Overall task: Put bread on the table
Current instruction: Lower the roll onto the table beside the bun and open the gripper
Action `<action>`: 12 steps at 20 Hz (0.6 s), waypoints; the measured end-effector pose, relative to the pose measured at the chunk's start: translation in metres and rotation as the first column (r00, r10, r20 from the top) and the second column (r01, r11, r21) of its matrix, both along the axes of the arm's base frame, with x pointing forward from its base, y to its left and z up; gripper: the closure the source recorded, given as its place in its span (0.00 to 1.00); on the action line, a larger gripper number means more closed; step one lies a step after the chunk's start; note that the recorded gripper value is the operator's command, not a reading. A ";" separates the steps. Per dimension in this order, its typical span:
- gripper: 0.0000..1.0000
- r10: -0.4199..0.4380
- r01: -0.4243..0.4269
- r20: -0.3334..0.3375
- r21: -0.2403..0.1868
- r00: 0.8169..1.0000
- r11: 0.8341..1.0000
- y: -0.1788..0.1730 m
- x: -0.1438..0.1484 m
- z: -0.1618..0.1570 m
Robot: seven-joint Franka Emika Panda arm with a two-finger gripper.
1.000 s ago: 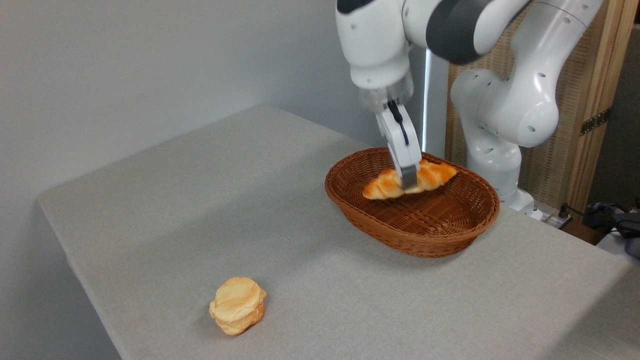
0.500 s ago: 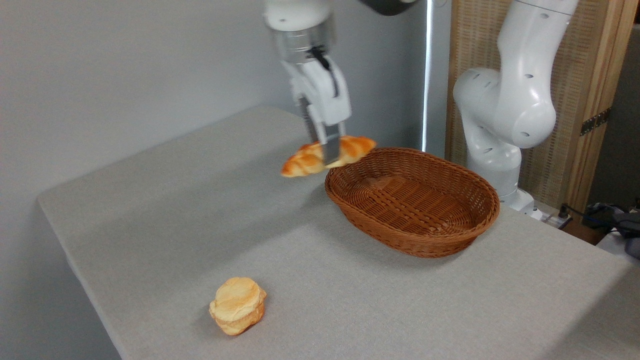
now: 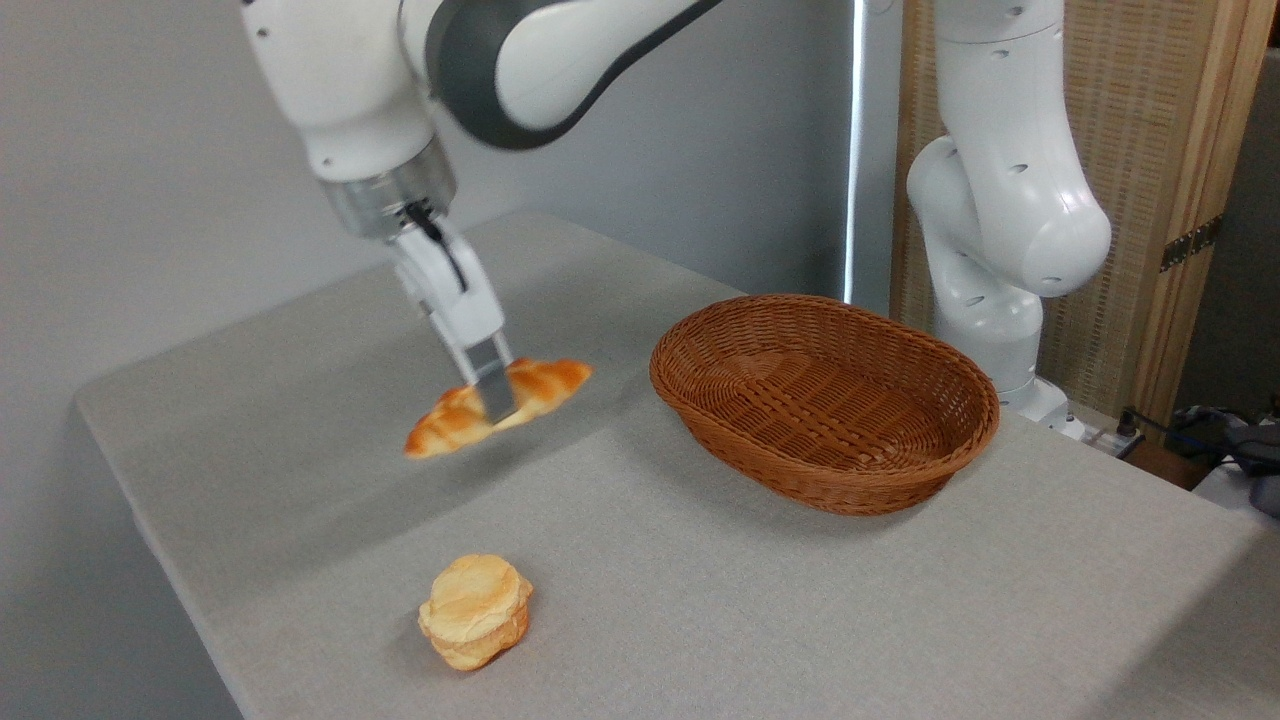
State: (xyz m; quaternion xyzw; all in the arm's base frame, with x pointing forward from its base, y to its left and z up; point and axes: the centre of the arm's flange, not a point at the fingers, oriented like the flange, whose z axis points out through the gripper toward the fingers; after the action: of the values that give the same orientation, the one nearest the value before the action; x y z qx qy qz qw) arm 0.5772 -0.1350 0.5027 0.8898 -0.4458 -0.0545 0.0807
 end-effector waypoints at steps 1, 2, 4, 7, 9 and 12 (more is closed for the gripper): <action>0.09 0.009 -0.009 0.021 0.003 1.000 1.000 -0.007 0.008 -0.010; 0.01 0.020 -0.020 0.040 0.005 0.999 1.000 -0.012 0.015 -0.020; 0.00 0.022 -0.023 0.066 0.016 0.998 1.000 -0.015 0.026 -0.035; 0.00 -0.005 0.001 0.066 0.056 0.998 0.998 -0.021 0.030 -0.048; 0.00 -0.020 0.015 0.067 0.074 0.998 0.997 -0.024 0.030 -0.050; 0.00 -0.025 0.019 0.072 0.082 0.997 0.996 -0.024 0.030 -0.048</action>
State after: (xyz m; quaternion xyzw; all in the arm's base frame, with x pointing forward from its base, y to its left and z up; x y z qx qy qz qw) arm 0.6076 -0.1592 0.4544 0.8889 -0.4555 -0.0410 0.0277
